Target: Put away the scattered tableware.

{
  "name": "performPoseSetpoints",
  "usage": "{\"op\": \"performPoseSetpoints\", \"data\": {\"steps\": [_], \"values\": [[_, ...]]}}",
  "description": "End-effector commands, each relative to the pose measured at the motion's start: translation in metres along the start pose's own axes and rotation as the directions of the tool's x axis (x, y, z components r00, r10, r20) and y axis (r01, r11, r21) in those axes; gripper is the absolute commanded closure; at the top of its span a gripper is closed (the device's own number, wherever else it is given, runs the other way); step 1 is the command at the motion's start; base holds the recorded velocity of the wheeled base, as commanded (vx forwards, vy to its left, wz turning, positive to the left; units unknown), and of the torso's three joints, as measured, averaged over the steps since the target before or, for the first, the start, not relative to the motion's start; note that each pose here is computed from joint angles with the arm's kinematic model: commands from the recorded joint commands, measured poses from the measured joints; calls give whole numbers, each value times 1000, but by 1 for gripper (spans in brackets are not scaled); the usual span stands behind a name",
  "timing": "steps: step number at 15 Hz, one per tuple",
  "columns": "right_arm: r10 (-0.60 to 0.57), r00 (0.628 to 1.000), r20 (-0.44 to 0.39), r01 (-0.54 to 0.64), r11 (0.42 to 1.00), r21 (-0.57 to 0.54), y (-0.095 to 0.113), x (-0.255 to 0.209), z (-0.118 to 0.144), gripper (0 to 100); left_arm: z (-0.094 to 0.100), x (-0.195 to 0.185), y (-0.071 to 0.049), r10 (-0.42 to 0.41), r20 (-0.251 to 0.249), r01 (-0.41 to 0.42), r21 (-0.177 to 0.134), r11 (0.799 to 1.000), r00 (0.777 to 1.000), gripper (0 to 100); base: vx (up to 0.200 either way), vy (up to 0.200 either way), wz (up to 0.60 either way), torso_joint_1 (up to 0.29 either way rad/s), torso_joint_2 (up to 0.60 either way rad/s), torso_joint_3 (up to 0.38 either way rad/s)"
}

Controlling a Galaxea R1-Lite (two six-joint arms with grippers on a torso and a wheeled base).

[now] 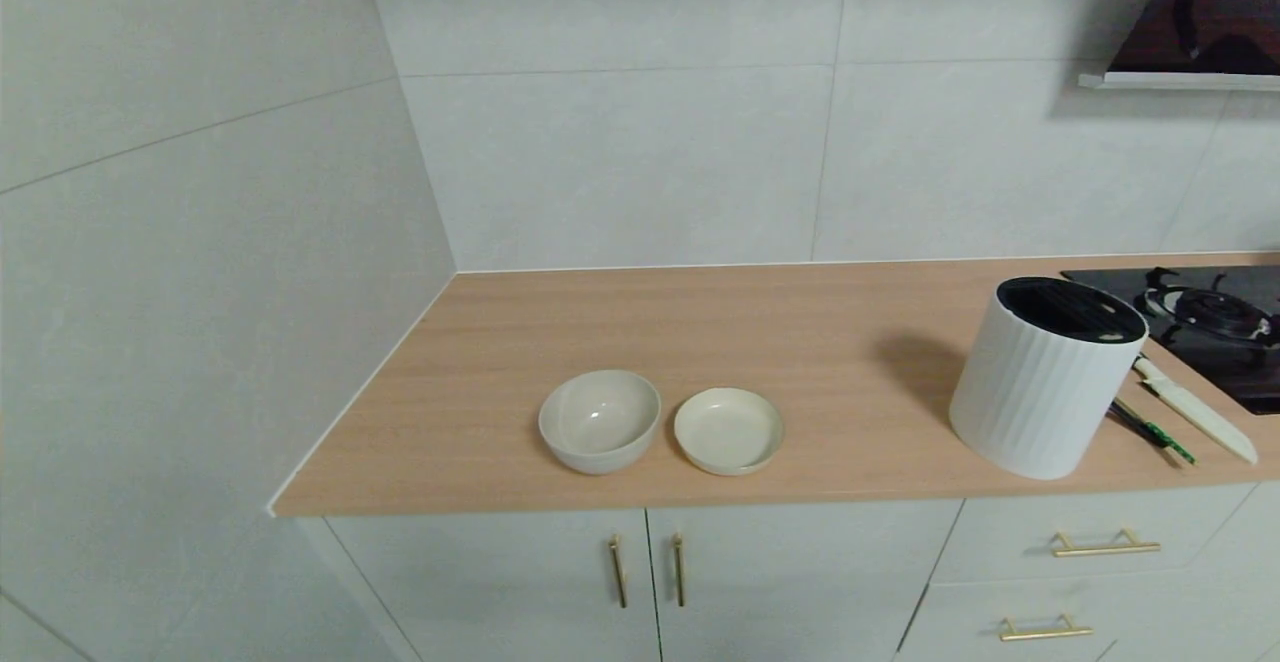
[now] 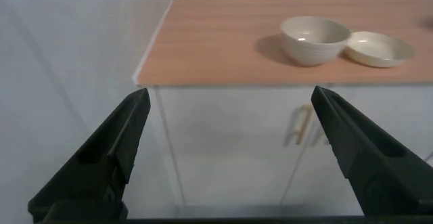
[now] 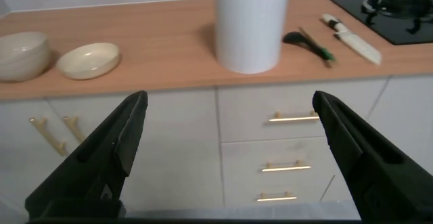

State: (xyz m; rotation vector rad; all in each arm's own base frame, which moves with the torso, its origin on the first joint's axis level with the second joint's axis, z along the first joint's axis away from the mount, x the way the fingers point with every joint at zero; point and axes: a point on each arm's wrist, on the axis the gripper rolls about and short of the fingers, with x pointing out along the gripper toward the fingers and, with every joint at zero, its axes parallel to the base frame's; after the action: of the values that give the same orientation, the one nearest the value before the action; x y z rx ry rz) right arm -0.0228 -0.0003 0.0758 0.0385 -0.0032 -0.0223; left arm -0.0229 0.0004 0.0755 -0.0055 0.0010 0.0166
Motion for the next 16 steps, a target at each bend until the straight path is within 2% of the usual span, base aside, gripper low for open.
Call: {"op": "performPoseSetpoints", "data": {"steps": [1, 16], "values": [[-1, 1000, 0, 1, 1000, 0, 0, 0, 0, 0, 0, 0, 0, 0, -2, 0, -1, 1000, 1000, 0, 0, 0, 0, 0, 0, 0], [-1, 1000, 2, 1, 1000, 0, 0, 0, 0, 0, 0, 0, 0, 0, -2, 0, 1, 1000, 1000, 0, 0, 0, 0, 0, 0, 0]]}}
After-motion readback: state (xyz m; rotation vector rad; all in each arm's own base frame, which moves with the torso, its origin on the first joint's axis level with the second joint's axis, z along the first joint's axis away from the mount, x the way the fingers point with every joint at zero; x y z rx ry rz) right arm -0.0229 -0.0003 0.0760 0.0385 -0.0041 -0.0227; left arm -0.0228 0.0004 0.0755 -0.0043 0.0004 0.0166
